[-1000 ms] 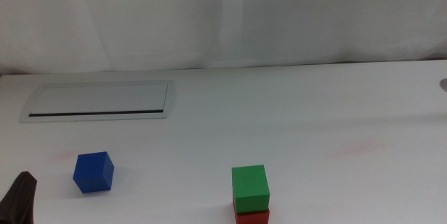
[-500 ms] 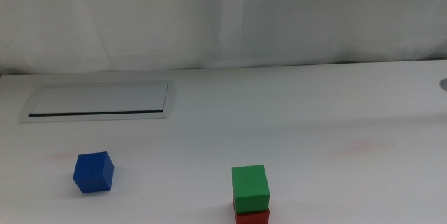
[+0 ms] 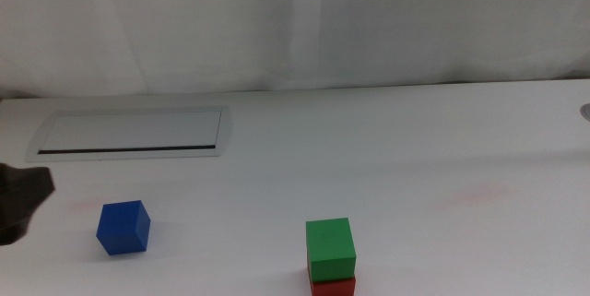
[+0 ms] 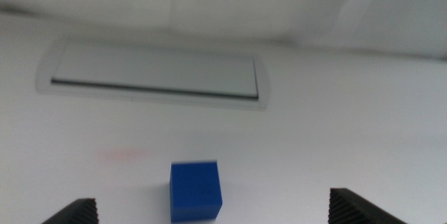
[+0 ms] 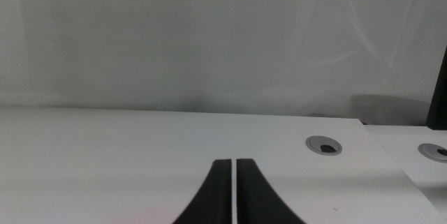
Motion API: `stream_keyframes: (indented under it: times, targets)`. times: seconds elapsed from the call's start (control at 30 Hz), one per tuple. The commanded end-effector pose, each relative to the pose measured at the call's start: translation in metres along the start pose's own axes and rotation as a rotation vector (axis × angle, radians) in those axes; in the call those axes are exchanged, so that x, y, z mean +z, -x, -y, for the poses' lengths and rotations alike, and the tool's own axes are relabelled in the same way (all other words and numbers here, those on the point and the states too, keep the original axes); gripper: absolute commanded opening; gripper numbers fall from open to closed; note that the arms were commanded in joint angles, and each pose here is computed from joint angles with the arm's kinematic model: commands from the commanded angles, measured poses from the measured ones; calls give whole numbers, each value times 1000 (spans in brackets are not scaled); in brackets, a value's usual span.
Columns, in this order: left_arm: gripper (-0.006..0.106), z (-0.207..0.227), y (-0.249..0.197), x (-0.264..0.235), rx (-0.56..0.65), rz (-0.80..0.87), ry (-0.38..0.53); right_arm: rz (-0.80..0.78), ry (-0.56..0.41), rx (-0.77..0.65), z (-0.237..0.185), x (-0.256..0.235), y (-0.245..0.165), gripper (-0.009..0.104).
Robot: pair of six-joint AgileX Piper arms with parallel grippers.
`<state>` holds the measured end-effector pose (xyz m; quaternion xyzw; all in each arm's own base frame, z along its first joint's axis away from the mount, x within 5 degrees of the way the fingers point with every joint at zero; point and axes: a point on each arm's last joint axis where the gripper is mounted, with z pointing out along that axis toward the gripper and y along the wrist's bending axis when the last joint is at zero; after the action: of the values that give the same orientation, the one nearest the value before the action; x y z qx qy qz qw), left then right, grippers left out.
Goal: Stack red cubes first, then green, then blue cubes in a specific spot.
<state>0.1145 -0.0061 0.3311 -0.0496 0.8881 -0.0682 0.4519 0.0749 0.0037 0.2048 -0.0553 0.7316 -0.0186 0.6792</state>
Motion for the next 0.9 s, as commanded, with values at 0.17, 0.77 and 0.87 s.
stream_keyframes:
  times: [0.17,0.77,0.87]
  targets:
    - [88,-4,2,52,12,-239,21,-16,-1,-4,-1,0,-11,-3]
    - [90,-14,-9,141,-5,-468,60,-16,-1,-2,-1,0,-11,-3]
    - [90,-12,-12,151,23,-489,59,-16,-1,-2,-1,0,-11,-3]
